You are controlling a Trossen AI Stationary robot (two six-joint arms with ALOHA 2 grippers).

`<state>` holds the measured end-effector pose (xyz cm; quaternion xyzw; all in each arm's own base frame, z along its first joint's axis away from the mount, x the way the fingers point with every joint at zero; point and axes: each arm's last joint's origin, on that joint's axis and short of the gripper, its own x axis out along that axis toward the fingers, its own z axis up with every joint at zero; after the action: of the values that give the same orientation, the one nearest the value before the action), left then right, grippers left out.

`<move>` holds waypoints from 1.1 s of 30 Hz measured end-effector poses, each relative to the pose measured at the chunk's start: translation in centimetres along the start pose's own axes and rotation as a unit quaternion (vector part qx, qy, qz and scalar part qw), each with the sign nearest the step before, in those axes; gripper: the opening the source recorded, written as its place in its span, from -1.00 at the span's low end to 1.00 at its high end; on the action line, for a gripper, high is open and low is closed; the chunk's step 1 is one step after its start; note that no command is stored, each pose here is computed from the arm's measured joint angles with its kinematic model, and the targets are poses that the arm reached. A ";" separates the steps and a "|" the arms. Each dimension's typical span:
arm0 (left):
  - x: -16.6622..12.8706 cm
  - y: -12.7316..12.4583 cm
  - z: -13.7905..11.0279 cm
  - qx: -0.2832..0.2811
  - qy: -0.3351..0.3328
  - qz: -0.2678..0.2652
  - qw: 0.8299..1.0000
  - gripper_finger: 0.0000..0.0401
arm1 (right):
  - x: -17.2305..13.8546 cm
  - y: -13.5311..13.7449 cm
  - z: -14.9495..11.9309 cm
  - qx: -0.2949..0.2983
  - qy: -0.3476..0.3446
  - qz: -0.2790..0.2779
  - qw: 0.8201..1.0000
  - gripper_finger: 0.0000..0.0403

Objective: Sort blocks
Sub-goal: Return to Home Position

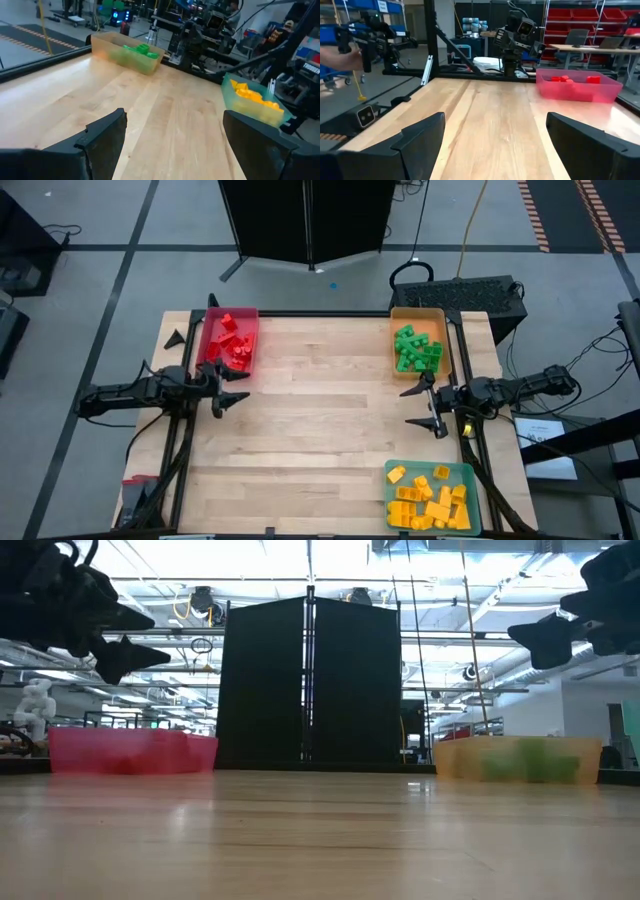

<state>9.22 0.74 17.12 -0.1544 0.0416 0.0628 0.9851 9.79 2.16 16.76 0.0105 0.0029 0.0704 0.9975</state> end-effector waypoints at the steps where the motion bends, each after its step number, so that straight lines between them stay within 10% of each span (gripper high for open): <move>1: 0.0 0.0 0.0 0.003 0.000 0.000 1.000 0.65 | 0.0 0.0 0.0 -0.004 0.000 0.000 1.000 0.70; 33: 0.0 0.0 0.0 0.002 0.001 0.002 1.000 0.65 | 0.0 0.0 0.0 0.075 0.002 0.002 0.997 0.70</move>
<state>9.22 0.75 17.10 -0.1528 0.0426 0.0646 0.9852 9.79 2.18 16.74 0.0849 0.0101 0.0724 0.9937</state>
